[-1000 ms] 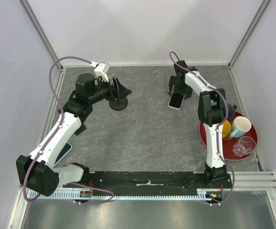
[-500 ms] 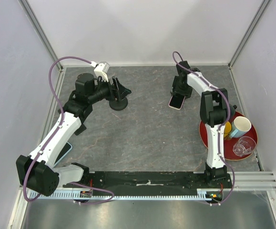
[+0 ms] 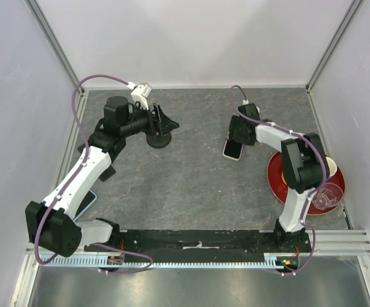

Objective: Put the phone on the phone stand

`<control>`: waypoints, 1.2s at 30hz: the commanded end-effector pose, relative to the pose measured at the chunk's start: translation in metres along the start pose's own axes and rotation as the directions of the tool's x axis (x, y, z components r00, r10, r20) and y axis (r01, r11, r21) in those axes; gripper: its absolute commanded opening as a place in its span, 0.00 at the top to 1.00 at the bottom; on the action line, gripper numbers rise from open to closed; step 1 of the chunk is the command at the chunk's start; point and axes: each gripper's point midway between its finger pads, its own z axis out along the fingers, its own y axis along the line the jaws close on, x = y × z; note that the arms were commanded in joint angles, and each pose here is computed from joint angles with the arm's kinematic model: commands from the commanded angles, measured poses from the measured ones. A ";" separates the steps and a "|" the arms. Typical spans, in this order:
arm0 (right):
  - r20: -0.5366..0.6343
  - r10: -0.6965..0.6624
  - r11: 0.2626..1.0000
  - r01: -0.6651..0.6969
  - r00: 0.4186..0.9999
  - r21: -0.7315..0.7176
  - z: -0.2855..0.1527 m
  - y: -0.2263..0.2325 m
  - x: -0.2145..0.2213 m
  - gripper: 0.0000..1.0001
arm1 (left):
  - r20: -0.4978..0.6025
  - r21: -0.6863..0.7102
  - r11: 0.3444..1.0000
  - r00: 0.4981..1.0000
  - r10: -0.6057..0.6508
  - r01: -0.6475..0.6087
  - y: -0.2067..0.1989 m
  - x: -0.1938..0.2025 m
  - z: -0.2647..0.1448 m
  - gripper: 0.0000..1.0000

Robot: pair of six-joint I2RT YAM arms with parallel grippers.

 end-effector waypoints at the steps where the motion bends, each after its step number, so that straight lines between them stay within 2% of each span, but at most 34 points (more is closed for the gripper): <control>1: 0.226 0.057 0.969 0.001 0.973 -0.249 -0.052 0.048 -0.042 1.00 | -0.033 0.236 0.972 0.999 0.016 -0.008 -0.040 -0.008 0.003 0.30; 3: 0.265 0.067 0.955 0.015 0.962 -0.296 -0.075 0.058 -0.041 1.00 | -0.039 0.321 0.947 0.999 0.022 -0.008 -0.056 -0.008 0.000 0.30; 6: 0.350 0.136 0.918 0.015 0.927 -0.396 -0.113 0.081 -0.050 1.00 | -0.027 0.349 0.937 0.999 0.020 -0.009 -0.065 -0.008 -0.004 0.28; 7: 0.408 0.193 0.892 0.014 0.893 -0.453 -0.140 0.092 -0.065 1.00 | -0.022 0.349 0.937 0.999 0.029 -0.020 -0.066 -0.008 -0.004 0.27; 9: 0.415 0.271 0.847 -0.010 0.869 -0.532 -0.164 0.111 -0.064 1.00 | -0.016 0.342 0.939 0.999 0.035 -0.028 -0.066 -0.008 -0.003 0.25; 11: 0.456 0.342 0.799 0.001 0.822 -0.601 -0.202 0.134 -0.075 1.00 | -0.019 0.337 0.941 1.000 0.024 -0.017 -0.064 -0.006 -0.002 0.25; 17: 0.439 0.494 0.674 -0.012 0.751 -0.739 -0.275 0.190 -0.102 1.00 | 0.070 0.291 0.953 0.995 0.069 -0.086 -0.059 -0.017 -0.005 0.23; 21: 0.409 0.543 0.618 -0.019 0.733 -0.786 -0.299 0.208 -0.113 1.00 | 0.131 0.207 0.970 0.986 0.105 -0.131 -0.048 -0.023 -0.009 0.18; 25: 0.397 0.545 0.579 0.011 0.738 -0.815 -0.315 0.219 -0.105 1.00 | 0.138 0.145 0.979 0.983 0.120 -0.140 -0.036 -0.023 -0.007 0.17; 29: 0.373 0.540 0.560 0.008 0.754 -0.828 -0.311 0.222 -0.086 1.00 | 0.106 0.144 0.983 0.990 0.097 -0.112 -0.029 -0.015 0.003 0.20; 36: 0.381 0.530 0.574 0.011 0.757 -0.819 -0.314 0.232 -0.070 1.00 | 0.071 0.189 0.976 0.993 0.094 -0.106 -0.034 -0.005 0.011 0.25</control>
